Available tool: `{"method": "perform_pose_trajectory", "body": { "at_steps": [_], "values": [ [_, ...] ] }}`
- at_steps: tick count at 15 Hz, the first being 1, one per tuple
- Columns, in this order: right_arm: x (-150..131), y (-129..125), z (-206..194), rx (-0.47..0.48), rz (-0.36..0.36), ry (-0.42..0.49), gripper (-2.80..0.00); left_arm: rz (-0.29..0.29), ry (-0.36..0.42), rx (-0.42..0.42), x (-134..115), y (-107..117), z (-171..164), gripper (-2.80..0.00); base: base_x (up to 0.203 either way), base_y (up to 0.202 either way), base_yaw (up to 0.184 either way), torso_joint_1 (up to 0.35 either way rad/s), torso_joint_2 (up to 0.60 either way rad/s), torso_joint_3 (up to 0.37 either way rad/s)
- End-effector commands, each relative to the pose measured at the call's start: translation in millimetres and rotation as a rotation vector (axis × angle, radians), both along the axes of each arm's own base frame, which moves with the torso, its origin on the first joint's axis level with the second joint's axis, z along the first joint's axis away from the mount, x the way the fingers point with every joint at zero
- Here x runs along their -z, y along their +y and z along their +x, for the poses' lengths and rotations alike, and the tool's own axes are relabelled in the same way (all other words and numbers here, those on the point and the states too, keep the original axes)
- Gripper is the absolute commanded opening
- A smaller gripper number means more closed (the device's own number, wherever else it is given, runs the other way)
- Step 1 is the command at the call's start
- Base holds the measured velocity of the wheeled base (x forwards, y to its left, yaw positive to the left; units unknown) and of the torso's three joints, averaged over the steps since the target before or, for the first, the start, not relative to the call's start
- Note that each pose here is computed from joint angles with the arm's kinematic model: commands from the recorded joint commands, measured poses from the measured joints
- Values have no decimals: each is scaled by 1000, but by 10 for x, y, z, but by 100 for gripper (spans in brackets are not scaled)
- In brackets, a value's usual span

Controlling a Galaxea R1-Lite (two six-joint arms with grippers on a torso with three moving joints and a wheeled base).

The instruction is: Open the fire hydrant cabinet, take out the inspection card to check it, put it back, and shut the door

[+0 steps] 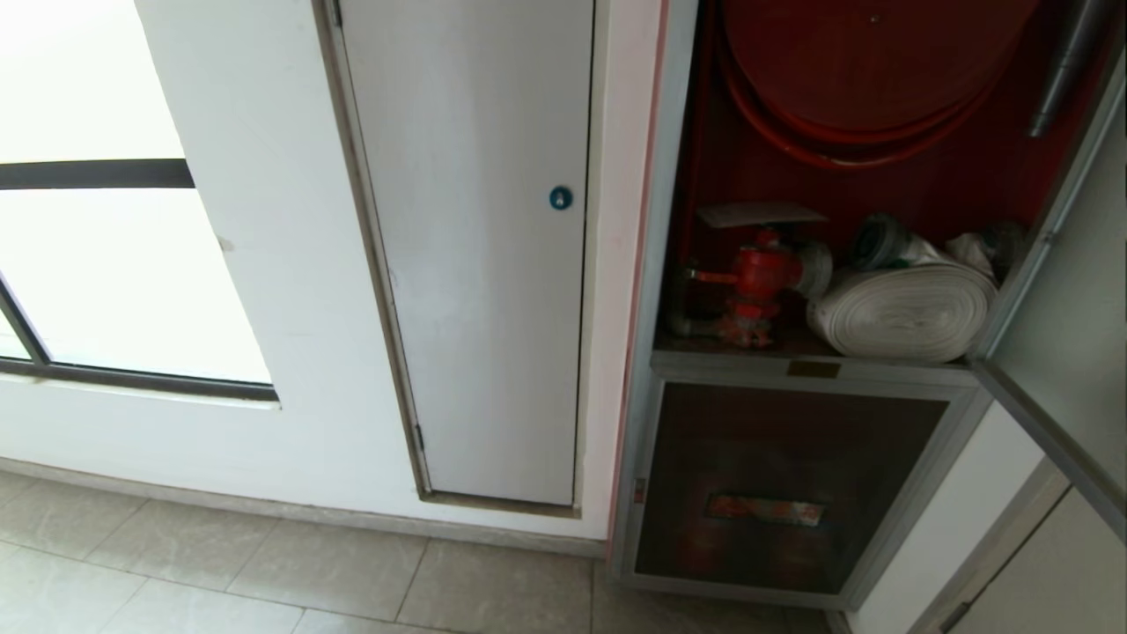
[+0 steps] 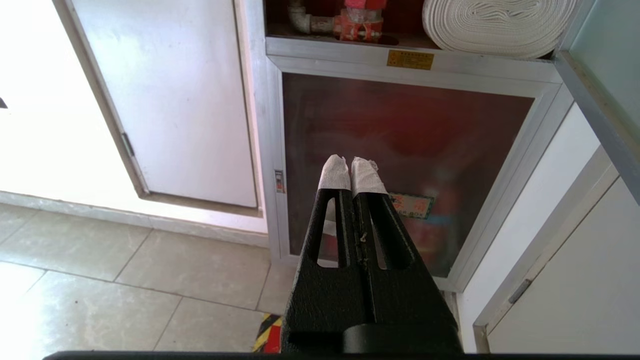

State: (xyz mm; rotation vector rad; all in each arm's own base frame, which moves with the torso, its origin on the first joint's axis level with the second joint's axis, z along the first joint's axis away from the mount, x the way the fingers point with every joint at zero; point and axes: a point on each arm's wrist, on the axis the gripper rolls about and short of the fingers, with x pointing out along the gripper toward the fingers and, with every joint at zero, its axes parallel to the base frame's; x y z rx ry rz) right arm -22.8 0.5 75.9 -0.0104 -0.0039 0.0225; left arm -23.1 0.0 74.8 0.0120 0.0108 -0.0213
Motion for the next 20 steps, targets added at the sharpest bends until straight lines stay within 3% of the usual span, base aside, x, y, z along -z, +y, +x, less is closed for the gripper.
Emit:
{"method": "perform_pose_trajectory", "body": {
  "at_steps": [1, 20],
  "values": [
    [3, 0, 2, -2, 0, 2, -280, 0, 1, 0, 0, 0, 1, -280, 0, 0, 0, 0, 0, 0],
    [3, 0, 2, -2, 0, 2, -280, 0, 3, 0, 2, 0, 1, -280, 4, 0, 0, 0, 0, 0]
  ]
}}
